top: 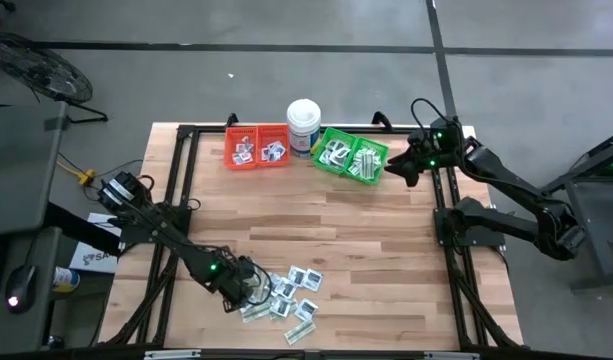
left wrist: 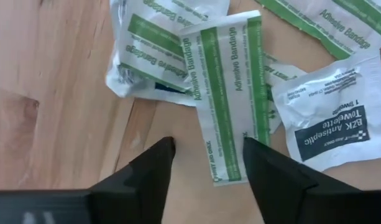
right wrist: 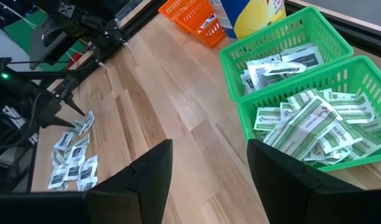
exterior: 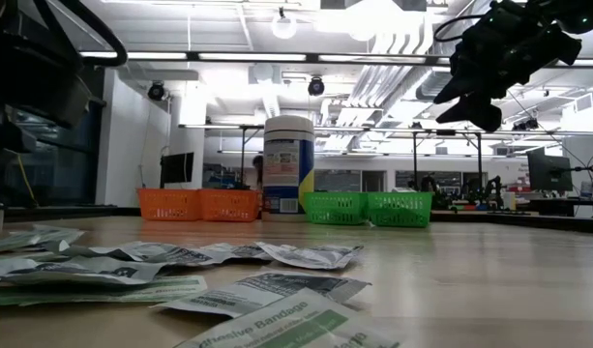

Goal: Pick & Place First Aid Supplies
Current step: Put the green bandage pack into the right green bin

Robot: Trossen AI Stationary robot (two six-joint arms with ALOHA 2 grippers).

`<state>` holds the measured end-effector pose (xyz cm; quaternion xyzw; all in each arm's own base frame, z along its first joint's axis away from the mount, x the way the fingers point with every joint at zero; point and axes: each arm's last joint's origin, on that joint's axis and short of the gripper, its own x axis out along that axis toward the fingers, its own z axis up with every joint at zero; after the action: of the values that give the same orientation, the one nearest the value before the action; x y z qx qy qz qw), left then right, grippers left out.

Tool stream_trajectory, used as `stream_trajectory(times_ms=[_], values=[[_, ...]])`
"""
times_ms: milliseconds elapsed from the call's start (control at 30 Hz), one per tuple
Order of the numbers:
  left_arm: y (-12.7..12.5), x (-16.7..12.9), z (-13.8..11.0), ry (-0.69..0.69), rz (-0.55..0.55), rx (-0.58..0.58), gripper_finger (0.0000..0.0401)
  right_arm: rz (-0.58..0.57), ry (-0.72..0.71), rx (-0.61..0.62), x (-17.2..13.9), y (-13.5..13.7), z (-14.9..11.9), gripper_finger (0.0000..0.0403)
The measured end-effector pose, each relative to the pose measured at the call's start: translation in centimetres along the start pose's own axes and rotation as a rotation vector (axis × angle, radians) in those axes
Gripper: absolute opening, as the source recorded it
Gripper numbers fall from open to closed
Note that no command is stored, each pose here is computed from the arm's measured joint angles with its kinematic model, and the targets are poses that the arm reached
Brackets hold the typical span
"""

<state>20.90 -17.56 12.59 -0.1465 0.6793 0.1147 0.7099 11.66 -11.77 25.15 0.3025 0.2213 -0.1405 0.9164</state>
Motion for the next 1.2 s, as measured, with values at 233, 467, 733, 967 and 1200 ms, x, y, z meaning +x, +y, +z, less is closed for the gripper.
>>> stream_trajectory(times_ms=[233,467,733,967,1200], values=[[0.0,0.1,-0.1,0.024,-0.007,-0.015,0.0102,-0.003,0.021,-0.006,0.0,0.0,-0.2,0.0201],[-0.1,0.1,-0.1,0.061,-0.032,-0.019,0.002,-0.002,0.023,-0.005,0.0,0.0,-0.3,0.0201],[-0.5,-0.4,0.0,0.067,-0.018,-0.017,0.0002,0.018,0.026,-0.005,0.0,0.0,-0.3,0.0201],[-1.2,-2.9,0.6,0.055,0.109,0.023,0.0,0.128,0.041,-0.011,0.0,0.3,-0.3,0.0201],[-2.3,-7.7,3.8,-0.158,0.168,0.015,0.0,0.19,0.043,-0.028,0.0,0.6,-0.2,0.0201]])
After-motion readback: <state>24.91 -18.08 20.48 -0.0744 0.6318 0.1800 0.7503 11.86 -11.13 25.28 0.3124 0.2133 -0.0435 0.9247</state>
